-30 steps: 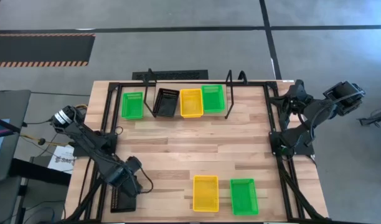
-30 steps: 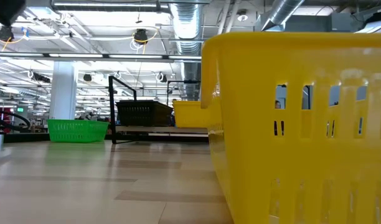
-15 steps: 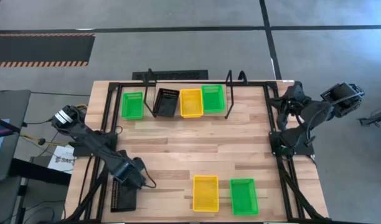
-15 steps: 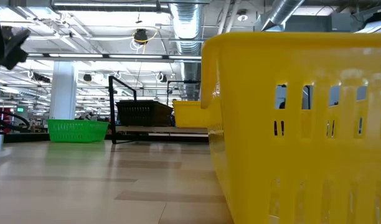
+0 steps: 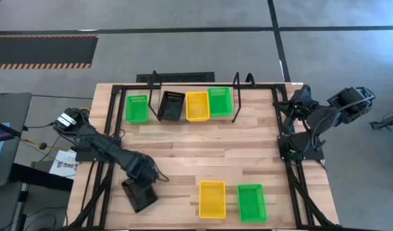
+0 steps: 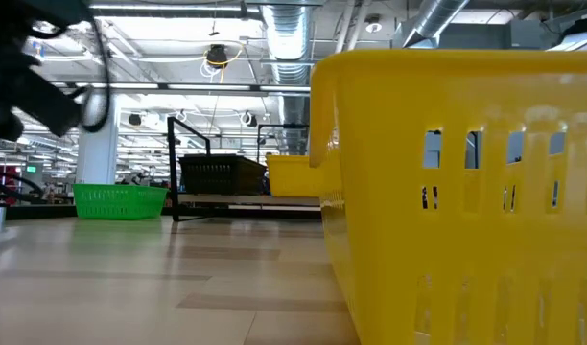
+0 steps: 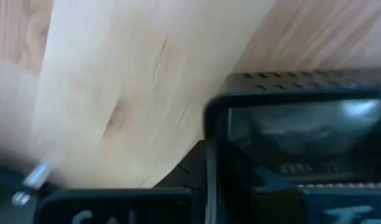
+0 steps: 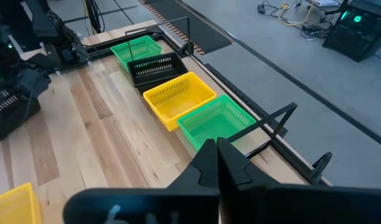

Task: Stack baskets on shelf by color
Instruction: Stack the black bin on top of the stacked black bins on the shelf

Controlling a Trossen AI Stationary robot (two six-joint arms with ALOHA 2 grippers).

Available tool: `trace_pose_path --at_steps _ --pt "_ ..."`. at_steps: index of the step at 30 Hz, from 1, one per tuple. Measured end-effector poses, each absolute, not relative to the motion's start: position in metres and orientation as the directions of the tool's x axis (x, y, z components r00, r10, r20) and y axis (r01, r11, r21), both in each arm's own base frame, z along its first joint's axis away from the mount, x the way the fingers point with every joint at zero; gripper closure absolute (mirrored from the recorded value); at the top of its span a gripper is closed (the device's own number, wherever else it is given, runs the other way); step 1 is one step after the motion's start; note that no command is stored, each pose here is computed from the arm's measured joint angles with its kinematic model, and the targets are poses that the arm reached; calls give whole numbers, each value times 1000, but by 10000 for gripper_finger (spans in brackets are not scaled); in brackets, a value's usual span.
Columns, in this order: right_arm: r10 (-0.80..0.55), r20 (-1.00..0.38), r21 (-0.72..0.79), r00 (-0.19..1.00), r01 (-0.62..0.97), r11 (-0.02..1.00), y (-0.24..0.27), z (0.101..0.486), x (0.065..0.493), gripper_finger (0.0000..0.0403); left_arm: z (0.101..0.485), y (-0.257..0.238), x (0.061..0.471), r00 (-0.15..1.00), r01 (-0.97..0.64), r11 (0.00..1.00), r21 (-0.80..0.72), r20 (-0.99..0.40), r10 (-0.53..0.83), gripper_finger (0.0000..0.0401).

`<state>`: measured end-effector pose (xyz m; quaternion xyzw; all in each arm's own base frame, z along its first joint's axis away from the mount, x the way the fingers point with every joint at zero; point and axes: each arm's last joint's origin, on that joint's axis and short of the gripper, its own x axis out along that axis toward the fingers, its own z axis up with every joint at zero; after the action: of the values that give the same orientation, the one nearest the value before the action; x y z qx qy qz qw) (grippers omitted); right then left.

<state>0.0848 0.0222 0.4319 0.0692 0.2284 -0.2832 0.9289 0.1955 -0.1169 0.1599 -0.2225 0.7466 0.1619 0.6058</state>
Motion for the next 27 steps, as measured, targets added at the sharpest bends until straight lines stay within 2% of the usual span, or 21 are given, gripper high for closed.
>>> trace_pose_path --at_steps 6,11,15,21,27 --pt "-495 -464 -2 735 558 830 22 432 85 400 182 -101 226 -47 -534 838 -113 -986 -163 400" --pt "-496 -467 -8 732 557 830 22 431 84 400 232 -82 257 87 -498 858 -126 -992 -95 401" --pt "-497 -468 -13 730 557 831 22 431 84 400 288 -58 267 143 -482 875 -31 -989 43 401" --pt "-499 -473 -25 726 556 831 21 431 83 400 368 -7 269 271 -555 822 129 -906 326 401" --pt "-505 -486 -53 714 552 832 20 429 81 400 419 44 261 374 -560 810 175 -818 436 401"
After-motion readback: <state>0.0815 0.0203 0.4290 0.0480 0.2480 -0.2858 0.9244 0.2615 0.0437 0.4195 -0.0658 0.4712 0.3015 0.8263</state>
